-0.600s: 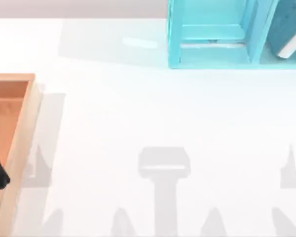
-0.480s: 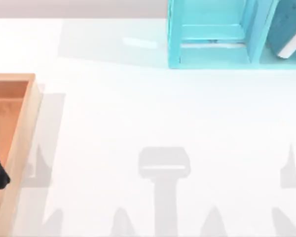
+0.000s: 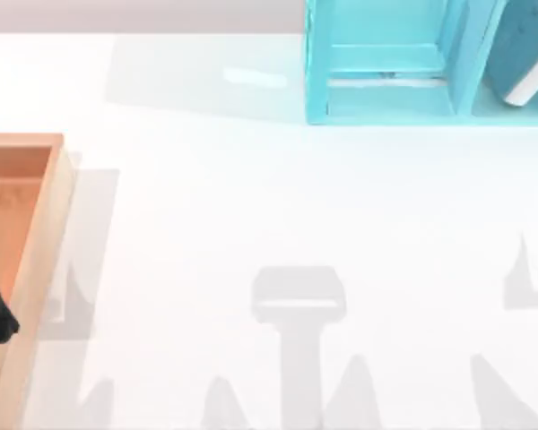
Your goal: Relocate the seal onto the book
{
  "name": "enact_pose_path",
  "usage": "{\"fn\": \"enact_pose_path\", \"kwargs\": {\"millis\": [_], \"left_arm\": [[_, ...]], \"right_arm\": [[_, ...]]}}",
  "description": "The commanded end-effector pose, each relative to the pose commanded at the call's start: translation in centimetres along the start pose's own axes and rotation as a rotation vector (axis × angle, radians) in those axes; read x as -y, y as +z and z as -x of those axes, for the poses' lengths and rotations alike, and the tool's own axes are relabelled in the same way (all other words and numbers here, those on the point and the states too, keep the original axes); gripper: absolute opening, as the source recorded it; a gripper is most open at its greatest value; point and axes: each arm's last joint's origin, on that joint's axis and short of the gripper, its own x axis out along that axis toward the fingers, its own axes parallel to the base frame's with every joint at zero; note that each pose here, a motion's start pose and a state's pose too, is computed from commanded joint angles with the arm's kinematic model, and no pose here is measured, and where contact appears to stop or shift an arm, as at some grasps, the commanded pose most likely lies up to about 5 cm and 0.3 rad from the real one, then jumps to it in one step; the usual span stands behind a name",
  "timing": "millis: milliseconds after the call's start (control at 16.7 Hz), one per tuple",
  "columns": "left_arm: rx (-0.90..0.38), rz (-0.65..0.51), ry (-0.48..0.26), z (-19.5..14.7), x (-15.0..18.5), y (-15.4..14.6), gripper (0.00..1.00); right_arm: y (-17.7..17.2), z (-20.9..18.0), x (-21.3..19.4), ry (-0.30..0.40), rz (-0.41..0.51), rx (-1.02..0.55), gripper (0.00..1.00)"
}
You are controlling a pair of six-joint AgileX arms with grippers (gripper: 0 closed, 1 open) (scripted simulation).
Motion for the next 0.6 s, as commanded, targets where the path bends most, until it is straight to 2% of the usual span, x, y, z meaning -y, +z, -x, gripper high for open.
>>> {"fn": "enact_pose_path", "kwargs": {"millis": [360, 600], "left_arm": [[0.0, 0.0, 0.0, 0.0, 0.0, 0.0, 1.0], [0.0, 0.0, 0.0, 0.0, 0.0, 0.0, 1.0]], "right_arm": [[2.9, -6.4, 0.2, 0.011, -0.091, -0.031, 1.0], [2.4, -12.4, 0.7, 0.022, -0.159, -0.054, 1.0]]}}
